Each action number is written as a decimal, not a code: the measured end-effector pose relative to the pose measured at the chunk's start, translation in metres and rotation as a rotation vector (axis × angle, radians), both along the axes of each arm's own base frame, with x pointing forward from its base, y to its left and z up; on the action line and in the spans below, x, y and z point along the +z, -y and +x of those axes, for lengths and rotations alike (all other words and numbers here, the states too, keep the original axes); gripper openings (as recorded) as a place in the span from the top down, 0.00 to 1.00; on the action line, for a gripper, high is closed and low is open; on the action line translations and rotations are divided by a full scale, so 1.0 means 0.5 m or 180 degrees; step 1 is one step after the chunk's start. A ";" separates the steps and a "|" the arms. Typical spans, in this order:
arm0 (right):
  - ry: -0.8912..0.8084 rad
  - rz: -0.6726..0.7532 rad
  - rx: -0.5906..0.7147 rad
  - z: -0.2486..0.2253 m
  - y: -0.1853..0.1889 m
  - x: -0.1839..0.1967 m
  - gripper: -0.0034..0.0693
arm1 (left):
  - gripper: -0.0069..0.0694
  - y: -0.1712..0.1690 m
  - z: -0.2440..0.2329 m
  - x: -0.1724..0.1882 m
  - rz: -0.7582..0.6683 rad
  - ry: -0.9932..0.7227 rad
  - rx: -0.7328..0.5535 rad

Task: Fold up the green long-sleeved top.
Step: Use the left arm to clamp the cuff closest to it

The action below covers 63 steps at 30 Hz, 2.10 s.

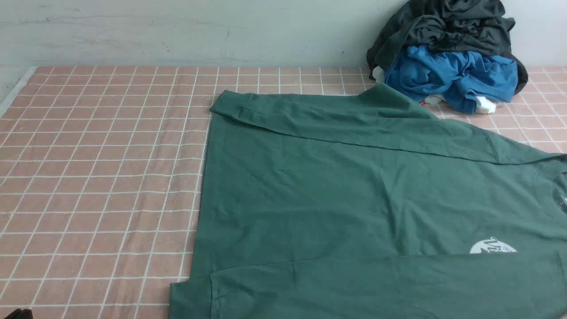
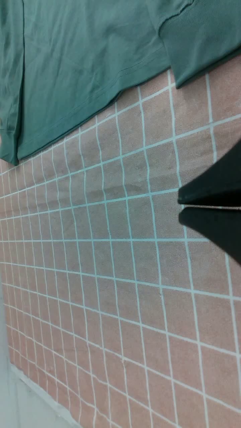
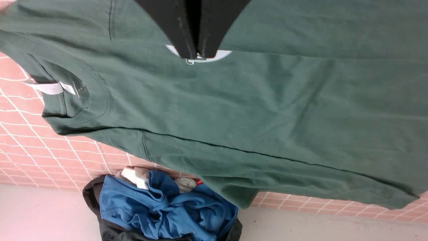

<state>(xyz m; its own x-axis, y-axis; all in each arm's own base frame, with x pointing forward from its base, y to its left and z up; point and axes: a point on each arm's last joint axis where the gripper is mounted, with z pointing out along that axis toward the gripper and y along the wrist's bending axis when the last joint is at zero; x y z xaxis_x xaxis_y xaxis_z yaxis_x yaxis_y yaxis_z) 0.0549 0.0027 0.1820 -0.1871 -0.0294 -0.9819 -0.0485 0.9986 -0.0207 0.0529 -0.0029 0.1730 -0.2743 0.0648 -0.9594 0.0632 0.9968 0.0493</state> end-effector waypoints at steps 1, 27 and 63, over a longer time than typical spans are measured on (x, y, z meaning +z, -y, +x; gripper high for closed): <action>0.0000 0.0000 0.0000 0.000 0.000 0.000 0.97 | 0.91 0.000 0.000 0.000 0.0000 0.0000 0.0000; 0.0000 0.0000 0.0000 0.000 0.000 0.000 0.97 | 0.91 0.000 0.000 0.000 0.0046 0.0002 -0.0014; 0.0334 -0.0289 -0.0198 0.106 0.010 0.288 0.97 | 0.91 0.013 0.166 0.335 -0.0656 -0.0143 0.0112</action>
<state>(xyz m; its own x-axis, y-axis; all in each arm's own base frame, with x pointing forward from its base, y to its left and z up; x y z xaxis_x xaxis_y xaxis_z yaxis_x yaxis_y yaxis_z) 0.1078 -0.0021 0.3260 -0.0878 -0.1104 -0.9900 0.0205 0.9934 -0.1126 0.1361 -0.0094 0.3406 -0.3158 -0.1419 -0.9381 0.0258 0.9871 -0.1580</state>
